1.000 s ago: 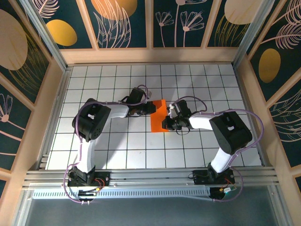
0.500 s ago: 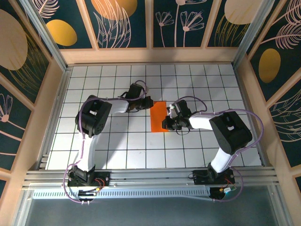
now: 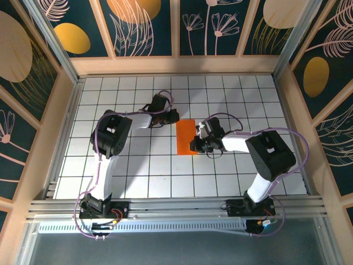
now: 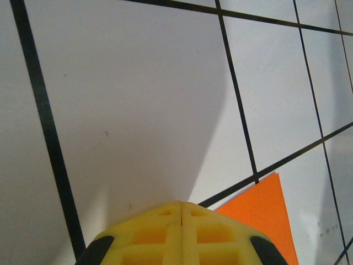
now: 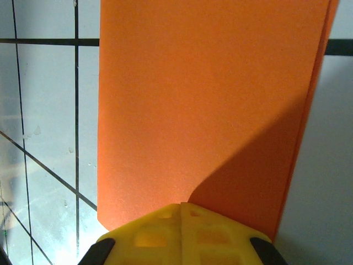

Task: Fold a paper plane with a square sheet of paper (fold left side to right side)
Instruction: First fold the square sheet of paper in half at the center of the table, then fold the triangle a second time at the center of the table.

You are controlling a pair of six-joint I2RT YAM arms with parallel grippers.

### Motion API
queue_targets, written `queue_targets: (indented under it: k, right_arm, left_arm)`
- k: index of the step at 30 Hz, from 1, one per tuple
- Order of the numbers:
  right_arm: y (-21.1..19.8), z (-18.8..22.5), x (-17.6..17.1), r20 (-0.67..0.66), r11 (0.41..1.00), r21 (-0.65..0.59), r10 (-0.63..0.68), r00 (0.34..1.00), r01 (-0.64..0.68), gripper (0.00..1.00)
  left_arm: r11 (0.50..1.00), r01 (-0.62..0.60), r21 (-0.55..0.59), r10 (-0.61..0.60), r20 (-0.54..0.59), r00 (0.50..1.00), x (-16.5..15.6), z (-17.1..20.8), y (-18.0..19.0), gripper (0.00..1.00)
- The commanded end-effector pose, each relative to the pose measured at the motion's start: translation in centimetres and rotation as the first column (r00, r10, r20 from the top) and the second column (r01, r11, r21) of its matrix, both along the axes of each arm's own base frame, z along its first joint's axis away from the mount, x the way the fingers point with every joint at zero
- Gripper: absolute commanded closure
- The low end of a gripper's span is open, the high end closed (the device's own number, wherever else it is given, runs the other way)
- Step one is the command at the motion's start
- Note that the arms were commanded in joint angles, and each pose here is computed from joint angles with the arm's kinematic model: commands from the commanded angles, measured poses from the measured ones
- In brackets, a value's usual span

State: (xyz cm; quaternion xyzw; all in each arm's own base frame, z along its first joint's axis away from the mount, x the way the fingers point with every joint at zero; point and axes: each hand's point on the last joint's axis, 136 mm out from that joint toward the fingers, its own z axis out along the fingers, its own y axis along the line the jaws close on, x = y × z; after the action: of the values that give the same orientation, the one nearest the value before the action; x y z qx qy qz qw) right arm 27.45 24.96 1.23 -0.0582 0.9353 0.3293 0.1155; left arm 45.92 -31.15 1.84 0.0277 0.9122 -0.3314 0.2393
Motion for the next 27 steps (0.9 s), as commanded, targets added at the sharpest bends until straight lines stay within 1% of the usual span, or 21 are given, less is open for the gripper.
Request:
queue_targets:
  k: [1,4,6,8,11,14,18,20,23,27]
  right_arm:
    - [-5.3,-6.1,-3.9,-0.163,0.967,-0.251,-0.083,0.983,0.04,1.0]
    - [-4.9,-5.7,-3.6,-0.155,0.972,-0.228,-0.084,0.984,0.047,1.0]
    - [-4.6,-5.5,-3.4,-0.151,0.976,-0.213,-0.087,0.985,0.053,1.0]
    - [-4.3,-5.2,-3.3,-0.147,0.979,-0.198,-0.086,0.985,0.056,1.0]
    - [-4.2,-5.2,-3.2,-0.143,0.98,-0.19,-0.093,0.985,0.065,1.0]
    - [-4.1,-5.2,-3.1,-0.141,0.98,-0.186,-0.095,0.986,0.068,1.0]
    - [-4.0,-5.2,-3.1,-0.139,0.98,-0.188,-0.095,0.986,0.068,1.0]
    - [-4.0,-5.2,-3.1,-0.141,0.98,-0.189,-0.093,0.986,0.065,1.0]
    - [-4.0,-5.3,-3.2,-0.141,0.98,-0.19,-0.091,0.986,0.063,1.0]
    - [-3.9,-5.2,-3.2,-0.142,0.98,-0.187,-0.088,0.986,0.06,1.0]
  left_arm:
    - [0.997,-0.051,0.052,0.05,0.021,0.999,1.7,0.2,2.4,1.0]
    - [0.999,-0.043,0.022,0.041,0.063,0.997,1.4,3.2,2.3,1.0]
    - [0.999,-0.035,0.0,0.035,0.079,0.996,0.4,4.9,2.4,1.0]
    - [1.0,-0.02,-0.014,0.021,0.082,0.996,-1.3,6.0,2.5,1.0]
    - [0.999,0.011,-0.042,-0.008,0.062,0.998,-4.4,6.5,1.7,1.0]
    - [0.995,0.054,-0.08,-0.052,0.016,0.998,-7.7,5.9,-0.1,1.0]
    - [0.993,0.079,-0.089,-0.083,-0.042,0.996,-10.3,4.2,-2.0,1.0]
    - [0.993,0.077,-0.085,-0.083,-0.059,0.995,-10.7,3.4,-2.2,1.0]
    - [0.998,0.051,-0.042,-0.054,-0.075,0.996,-10.6,2.0,-1.5,1.0]
    - [0.999,0.045,-0.017,-0.047,-0.092,0.995,-10.6,0.9,-1.3,1.0]
